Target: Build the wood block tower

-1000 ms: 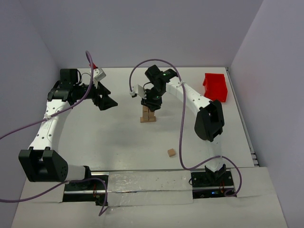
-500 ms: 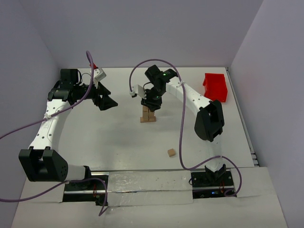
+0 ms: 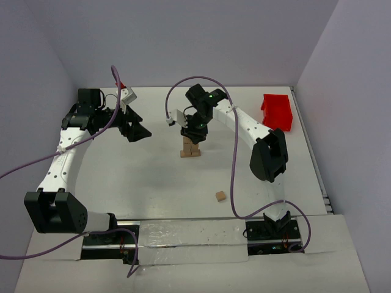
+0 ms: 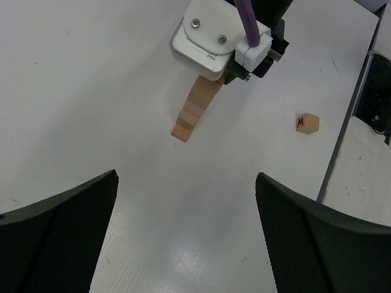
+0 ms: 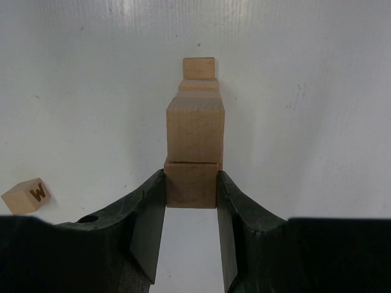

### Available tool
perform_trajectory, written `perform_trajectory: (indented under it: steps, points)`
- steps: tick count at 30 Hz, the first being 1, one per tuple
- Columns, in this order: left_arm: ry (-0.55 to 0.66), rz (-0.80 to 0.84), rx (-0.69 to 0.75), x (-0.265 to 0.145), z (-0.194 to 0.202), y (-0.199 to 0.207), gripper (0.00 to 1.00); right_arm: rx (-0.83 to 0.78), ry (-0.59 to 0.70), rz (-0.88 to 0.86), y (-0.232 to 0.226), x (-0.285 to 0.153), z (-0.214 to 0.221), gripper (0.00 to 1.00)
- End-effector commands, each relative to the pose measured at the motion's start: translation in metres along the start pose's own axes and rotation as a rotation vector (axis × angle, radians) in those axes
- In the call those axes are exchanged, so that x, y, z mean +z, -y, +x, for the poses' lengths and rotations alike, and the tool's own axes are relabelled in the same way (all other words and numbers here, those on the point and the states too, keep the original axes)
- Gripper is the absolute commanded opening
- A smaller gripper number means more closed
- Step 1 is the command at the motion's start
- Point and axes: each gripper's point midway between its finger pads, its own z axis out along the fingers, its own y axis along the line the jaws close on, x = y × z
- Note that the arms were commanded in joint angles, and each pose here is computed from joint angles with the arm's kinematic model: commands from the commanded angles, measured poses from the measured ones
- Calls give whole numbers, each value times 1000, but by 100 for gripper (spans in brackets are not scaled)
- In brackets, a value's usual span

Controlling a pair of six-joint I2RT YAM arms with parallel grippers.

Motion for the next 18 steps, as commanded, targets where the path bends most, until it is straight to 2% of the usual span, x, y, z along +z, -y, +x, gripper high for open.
perform_trajectory:
  steps: [1,5,10,13,15,16,18]
  points:
    - [24,4,63,-2,-16,1,99,-19,28,41,10,-5,-15,43]
    - [25,7,64,-2,-17,1,99,-17,27,43,10,-5,-15,50]
    - [27,6,66,-2,-18,1,99,-10,25,50,10,-7,-14,65]
    - [26,3,64,-3,-18,2,99,-6,19,48,8,-8,-13,82]
    - [27,2,66,-3,-18,2,99,-4,18,49,7,-10,-13,86]
    - [27,-2,68,-3,-19,1,99,-4,17,48,6,-11,-13,97]
    - [26,-2,63,-3,-18,0,99,-4,20,53,3,-16,-12,100]
